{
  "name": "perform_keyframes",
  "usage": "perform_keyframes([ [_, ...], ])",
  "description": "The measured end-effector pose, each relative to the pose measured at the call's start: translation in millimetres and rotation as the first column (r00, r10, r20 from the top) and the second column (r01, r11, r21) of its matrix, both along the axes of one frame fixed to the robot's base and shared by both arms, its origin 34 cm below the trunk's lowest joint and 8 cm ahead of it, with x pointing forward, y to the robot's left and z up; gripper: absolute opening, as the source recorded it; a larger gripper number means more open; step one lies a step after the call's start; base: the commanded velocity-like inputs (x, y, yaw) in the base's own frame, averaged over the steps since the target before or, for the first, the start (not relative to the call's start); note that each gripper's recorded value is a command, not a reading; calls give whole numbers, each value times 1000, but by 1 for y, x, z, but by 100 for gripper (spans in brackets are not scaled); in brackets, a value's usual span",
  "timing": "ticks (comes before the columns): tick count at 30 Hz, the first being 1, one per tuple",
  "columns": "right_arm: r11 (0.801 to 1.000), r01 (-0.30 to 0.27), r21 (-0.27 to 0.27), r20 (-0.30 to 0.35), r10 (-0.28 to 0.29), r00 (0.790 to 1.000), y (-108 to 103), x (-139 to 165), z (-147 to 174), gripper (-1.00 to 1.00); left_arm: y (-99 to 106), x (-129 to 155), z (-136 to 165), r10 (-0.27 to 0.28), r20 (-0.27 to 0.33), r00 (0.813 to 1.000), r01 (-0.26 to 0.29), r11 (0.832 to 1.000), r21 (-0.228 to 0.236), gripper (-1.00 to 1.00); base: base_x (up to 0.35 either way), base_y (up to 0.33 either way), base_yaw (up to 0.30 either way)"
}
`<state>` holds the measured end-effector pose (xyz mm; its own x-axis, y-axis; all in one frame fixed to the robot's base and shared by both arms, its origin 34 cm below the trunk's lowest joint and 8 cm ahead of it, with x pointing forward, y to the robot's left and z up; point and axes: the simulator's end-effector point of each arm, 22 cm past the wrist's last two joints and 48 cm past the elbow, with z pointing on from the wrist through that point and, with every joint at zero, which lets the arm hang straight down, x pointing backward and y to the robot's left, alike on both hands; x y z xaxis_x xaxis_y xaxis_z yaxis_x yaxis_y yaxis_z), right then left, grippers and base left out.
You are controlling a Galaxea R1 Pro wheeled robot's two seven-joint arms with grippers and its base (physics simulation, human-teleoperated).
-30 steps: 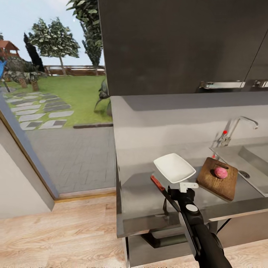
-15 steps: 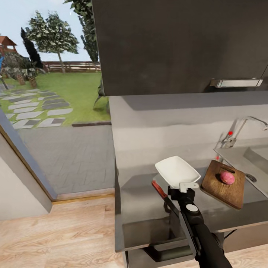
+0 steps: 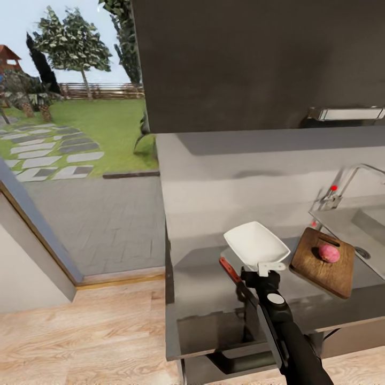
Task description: In the kitchen, take the Vidalia onion out of the sink, dice it on the chopping board with the paring knife, put the diced onion into the bowl on the countertop, then place both the paring knife and the chopping board into the sink.
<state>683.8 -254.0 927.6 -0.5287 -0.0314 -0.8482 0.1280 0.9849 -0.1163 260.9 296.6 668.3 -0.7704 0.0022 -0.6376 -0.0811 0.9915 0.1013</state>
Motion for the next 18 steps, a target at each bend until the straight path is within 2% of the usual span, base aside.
perform_keyframes([
  [14, 1000, 0, 2, -1, 0, 1000, 1, 0, -1, 100, 0, -1, 0, 0, -2, 1000, 0, 1000, 0, 100, 0, 266, 0],
  [18, 1000, 0, 2, -1, 0, 1000, 1, 0, -1, 100, 0, -1, 0, 0, -1, 1000, 0, 1000, 0, 100, 0, 112, 0],
])
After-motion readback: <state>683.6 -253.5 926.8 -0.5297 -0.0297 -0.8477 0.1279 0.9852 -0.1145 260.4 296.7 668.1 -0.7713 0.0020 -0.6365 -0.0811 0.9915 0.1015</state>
